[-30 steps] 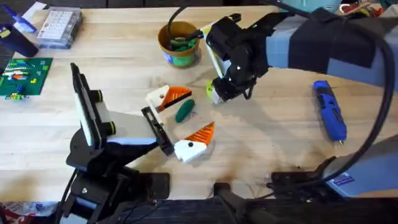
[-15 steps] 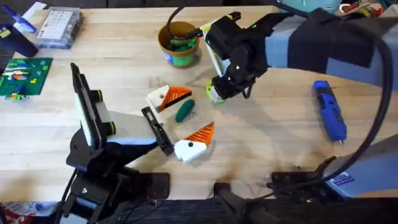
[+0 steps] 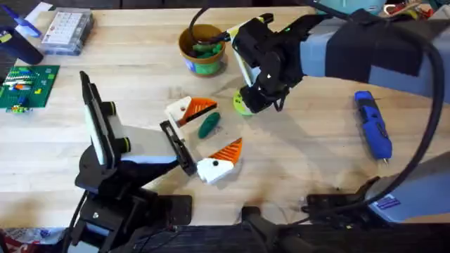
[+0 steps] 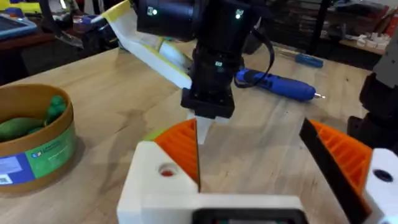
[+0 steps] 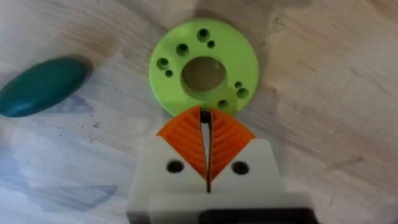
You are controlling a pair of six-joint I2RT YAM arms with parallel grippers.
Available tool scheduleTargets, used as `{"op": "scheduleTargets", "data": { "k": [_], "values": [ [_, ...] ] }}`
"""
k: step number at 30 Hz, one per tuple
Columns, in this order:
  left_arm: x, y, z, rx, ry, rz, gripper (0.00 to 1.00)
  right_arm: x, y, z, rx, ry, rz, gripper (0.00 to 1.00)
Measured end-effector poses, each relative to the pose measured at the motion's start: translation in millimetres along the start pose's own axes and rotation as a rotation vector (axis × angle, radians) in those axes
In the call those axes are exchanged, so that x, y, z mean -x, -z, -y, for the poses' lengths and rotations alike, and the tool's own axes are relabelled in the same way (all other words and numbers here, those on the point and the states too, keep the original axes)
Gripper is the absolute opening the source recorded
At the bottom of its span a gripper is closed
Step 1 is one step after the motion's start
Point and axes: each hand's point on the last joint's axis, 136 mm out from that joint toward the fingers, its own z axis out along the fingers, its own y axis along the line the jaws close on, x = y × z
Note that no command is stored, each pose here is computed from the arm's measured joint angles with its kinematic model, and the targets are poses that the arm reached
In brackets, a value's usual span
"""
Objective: Pick up the gripper from the table and insert it into the empty holder that is missing its gripper. Then pick up a screw, insert it into the mounting hole, and use the screwdriver to tighten it. Finally, clean up the table by picking up the vegetable and placing it into the bucket.
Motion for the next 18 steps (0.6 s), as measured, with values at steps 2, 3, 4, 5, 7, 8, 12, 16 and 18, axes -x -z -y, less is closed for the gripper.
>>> {"op": "scheduleTargets", "data": {
  "k": [2, 3, 4, 5, 7, 8, 12, 16, 18],
  "values": [
    [0.0, 0.0, 0.0, 0.0, 0.0, 0.0, 0.994, 0.0, 0.0, 0.0, 0.0, 0.0, 0.0, 0.004],
    [0.0, 0.0, 0.0, 0.0, 0.0, 0.0, 0.994, 0.0, -0.1, 0.0, 0.0, 0.0, 0.0, 0.004],
    [0.0, 0.0, 0.0, 0.0, 0.0, 0.0, 0.994, -0.1, 0.0, 0.1, 0.0, 0.0, 0.0, 0.004],
    [0.0, 0.0, 0.0, 0.0, 0.0, 0.0, 0.994, -0.1, 0.1, 0.1, 0.0, 0.0, -0.001, 0.004],
    [0.0, 0.0, 0.0, 0.0, 0.0, 0.0, 0.994, -0.7, 0.6, 0.7, -0.002, -0.001, -0.004, 0.004],
    [0.0, 0.0, 0.0, 0.0, 0.0, 0.0, 0.994, -1.5, 1.1, 1.4, -0.003, -0.002, -0.009, 0.004],
    [0.0, 0.0, 0.0, 0.0, 0.0, 0.0, 0.994, -1.8, 18.6, 9.4, -0.006, -0.022, -0.004, 0.004],
    [0.0, 0.0, 0.0, 0.0, 0.0, 0.0, 0.994, 10.9, 54.2, 11.6, 0.009, -0.034, 0.099, 0.004],
    [0.0, 0.0, 0.0, 0.0, 0.0, 0.0, 0.994, 16.1, 74.2, 11.3, 0.02, -0.036, 0.159, 0.004]
  ]
}}
